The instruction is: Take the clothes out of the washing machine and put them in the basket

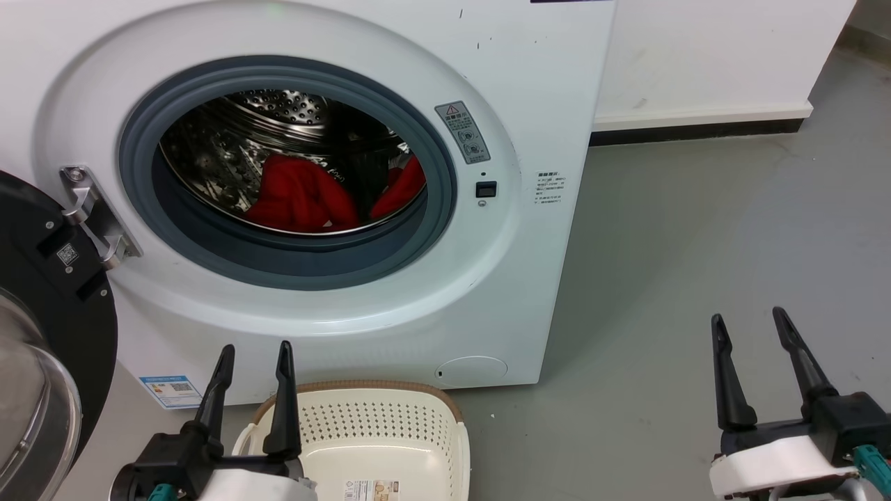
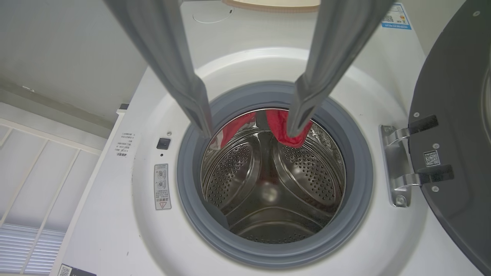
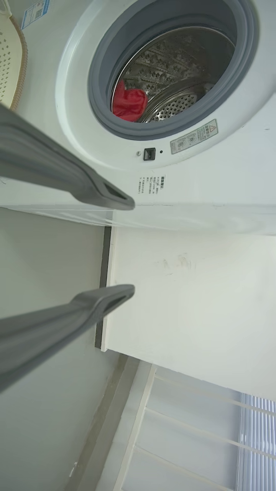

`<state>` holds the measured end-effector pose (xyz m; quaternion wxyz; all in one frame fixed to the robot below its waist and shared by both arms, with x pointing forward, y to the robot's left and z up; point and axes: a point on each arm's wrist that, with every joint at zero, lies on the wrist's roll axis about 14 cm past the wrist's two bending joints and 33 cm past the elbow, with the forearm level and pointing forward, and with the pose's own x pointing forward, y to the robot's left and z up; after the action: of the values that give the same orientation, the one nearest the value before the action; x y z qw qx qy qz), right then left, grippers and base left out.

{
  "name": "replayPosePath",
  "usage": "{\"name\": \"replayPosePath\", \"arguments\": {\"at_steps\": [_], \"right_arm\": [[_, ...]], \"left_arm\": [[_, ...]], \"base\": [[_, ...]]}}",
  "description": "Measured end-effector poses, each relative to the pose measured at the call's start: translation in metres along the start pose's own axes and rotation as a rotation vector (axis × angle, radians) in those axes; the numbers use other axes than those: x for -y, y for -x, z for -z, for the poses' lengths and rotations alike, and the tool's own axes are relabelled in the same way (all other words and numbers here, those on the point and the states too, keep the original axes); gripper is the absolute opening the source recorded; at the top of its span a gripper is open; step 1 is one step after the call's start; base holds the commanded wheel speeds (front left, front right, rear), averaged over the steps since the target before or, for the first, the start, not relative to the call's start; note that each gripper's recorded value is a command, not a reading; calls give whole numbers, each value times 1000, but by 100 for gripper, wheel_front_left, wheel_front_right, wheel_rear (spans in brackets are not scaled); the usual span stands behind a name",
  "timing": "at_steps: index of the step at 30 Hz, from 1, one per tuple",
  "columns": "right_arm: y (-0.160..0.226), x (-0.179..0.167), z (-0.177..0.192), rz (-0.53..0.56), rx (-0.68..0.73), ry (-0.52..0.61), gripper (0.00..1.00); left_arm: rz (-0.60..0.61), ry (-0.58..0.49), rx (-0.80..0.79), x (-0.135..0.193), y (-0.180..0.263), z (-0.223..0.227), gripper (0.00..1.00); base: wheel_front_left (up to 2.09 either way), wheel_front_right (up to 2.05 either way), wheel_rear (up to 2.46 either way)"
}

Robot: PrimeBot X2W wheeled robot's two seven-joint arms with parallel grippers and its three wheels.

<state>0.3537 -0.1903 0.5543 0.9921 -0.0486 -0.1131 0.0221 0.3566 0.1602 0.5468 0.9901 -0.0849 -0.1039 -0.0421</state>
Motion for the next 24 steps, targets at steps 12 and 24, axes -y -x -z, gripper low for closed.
{"name": "replayPosePath", "arguments": {"at_steps": [12, 24], "right_arm": [[6, 6, 18, 36, -50, -91, 100], [5, 15, 31, 69, -89, -103, 100]], "left_arm": [[13, -3, -39, 2, 5, 12, 100], [9, -26, -177, -4, 6, 56, 100]], "base": [[0, 0, 0], [0, 0, 0]]}}
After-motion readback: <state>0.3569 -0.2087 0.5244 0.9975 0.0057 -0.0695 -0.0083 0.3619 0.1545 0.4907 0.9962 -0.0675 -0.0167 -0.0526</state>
